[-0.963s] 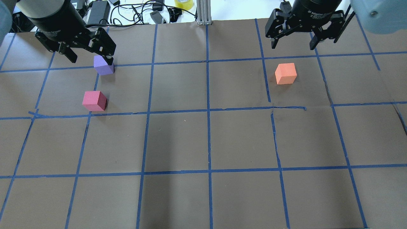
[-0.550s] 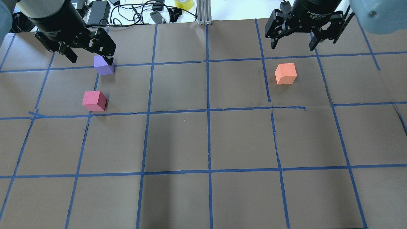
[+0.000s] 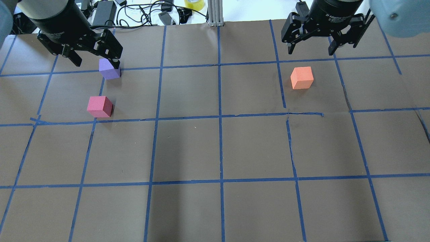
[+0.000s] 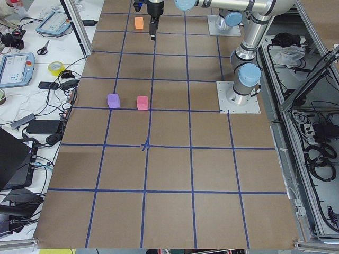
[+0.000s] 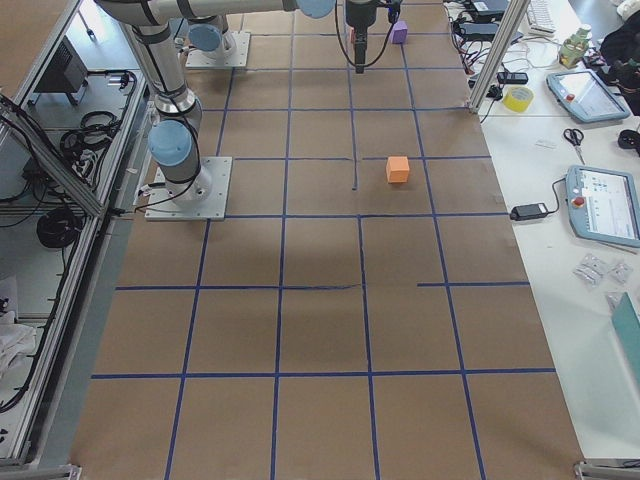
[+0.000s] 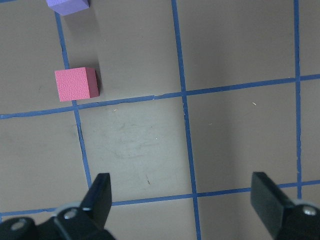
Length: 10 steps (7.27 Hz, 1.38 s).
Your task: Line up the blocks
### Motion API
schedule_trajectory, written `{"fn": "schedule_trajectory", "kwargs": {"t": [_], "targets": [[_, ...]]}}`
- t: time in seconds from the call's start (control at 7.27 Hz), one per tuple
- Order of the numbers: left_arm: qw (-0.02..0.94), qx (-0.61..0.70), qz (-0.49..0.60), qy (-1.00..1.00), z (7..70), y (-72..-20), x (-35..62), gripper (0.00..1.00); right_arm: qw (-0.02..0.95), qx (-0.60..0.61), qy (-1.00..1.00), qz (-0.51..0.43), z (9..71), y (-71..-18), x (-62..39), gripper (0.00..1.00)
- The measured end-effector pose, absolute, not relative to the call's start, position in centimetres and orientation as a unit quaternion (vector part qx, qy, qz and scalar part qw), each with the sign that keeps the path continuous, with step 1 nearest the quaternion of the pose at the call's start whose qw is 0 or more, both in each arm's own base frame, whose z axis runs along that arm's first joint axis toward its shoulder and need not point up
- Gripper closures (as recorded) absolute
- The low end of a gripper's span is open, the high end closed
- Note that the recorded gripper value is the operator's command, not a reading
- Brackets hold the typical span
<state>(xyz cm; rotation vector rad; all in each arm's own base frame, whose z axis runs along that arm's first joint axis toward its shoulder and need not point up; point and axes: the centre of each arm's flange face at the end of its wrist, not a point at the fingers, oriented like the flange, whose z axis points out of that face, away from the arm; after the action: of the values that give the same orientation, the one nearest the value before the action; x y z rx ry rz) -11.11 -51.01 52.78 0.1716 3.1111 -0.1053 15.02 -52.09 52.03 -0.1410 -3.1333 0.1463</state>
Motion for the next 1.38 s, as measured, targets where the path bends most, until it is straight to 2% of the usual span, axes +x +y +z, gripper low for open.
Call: {"fn": "schedule_trajectory", "kwargs": {"t": [1.38], "targets": [[0.013,0.055,-0.034,0.998,52.78,-51.02,-11.05,0.00,0.009,-0.033,-0.998,0.048,51.72,-52.16,14.74,0.00]]}}
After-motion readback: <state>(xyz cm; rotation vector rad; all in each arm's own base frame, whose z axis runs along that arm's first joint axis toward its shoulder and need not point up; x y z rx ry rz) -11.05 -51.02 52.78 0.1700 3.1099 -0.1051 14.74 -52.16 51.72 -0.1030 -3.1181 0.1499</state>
